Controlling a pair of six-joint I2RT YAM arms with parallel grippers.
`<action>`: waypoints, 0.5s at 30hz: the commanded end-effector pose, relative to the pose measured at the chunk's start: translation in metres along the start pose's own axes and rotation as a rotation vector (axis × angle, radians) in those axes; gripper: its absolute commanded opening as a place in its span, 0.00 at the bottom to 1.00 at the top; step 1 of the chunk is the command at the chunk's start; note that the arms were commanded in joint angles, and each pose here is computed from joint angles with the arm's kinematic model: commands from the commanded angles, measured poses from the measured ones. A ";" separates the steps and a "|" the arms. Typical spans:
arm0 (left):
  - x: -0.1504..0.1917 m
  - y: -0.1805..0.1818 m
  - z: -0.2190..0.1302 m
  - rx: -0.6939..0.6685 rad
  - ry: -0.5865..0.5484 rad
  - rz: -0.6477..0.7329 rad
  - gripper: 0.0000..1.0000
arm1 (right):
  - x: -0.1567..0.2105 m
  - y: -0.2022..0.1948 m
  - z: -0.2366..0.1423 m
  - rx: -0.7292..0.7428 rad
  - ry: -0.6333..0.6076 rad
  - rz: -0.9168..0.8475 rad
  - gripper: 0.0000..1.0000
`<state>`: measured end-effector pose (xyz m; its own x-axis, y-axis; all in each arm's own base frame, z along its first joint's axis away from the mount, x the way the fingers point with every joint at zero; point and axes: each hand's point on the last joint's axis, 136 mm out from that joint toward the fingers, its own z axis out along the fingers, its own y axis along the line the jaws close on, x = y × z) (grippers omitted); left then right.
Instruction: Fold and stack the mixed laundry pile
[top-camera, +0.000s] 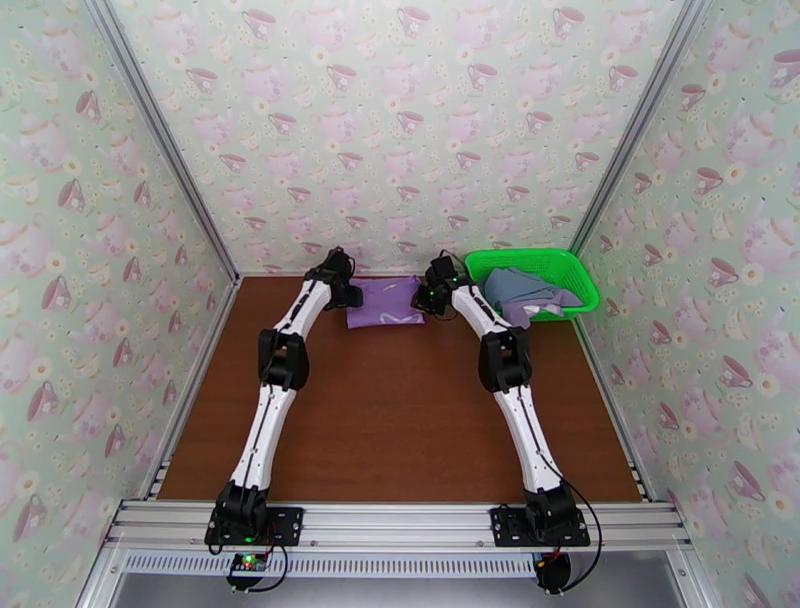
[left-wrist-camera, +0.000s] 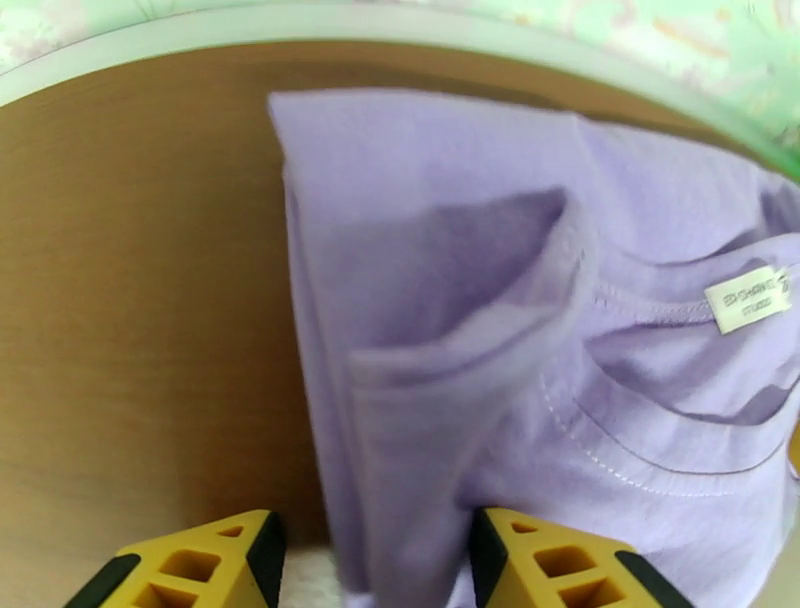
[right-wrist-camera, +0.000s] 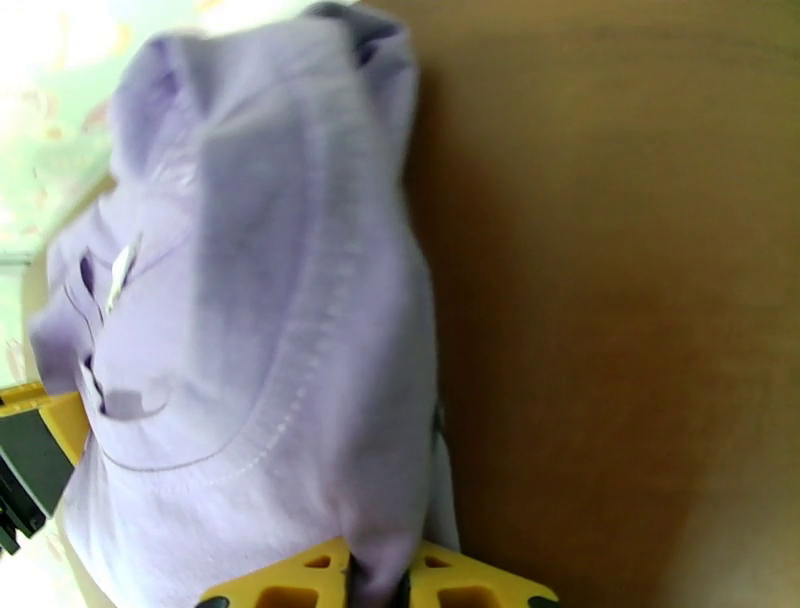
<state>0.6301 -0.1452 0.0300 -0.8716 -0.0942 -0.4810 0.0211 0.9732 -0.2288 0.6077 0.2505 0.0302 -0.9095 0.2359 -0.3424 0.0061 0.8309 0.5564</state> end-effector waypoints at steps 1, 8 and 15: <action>-0.001 0.011 0.023 0.031 -0.019 -0.046 0.56 | -0.001 -0.036 0.022 0.036 -0.006 0.113 0.21; -0.025 0.008 0.016 0.128 -0.091 -0.095 0.56 | -0.002 -0.026 0.020 -0.010 -0.010 0.091 0.36; -0.073 -0.036 -0.064 0.163 -0.298 0.014 0.56 | -0.039 0.015 -0.063 -0.004 -0.220 -0.113 0.70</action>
<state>0.6520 -0.1435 0.0444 -0.8133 -0.1847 -0.5517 0.0336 0.9318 -0.3614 0.6058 0.2431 0.0508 -0.8732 0.2609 -0.4115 -0.0263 0.8180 0.5746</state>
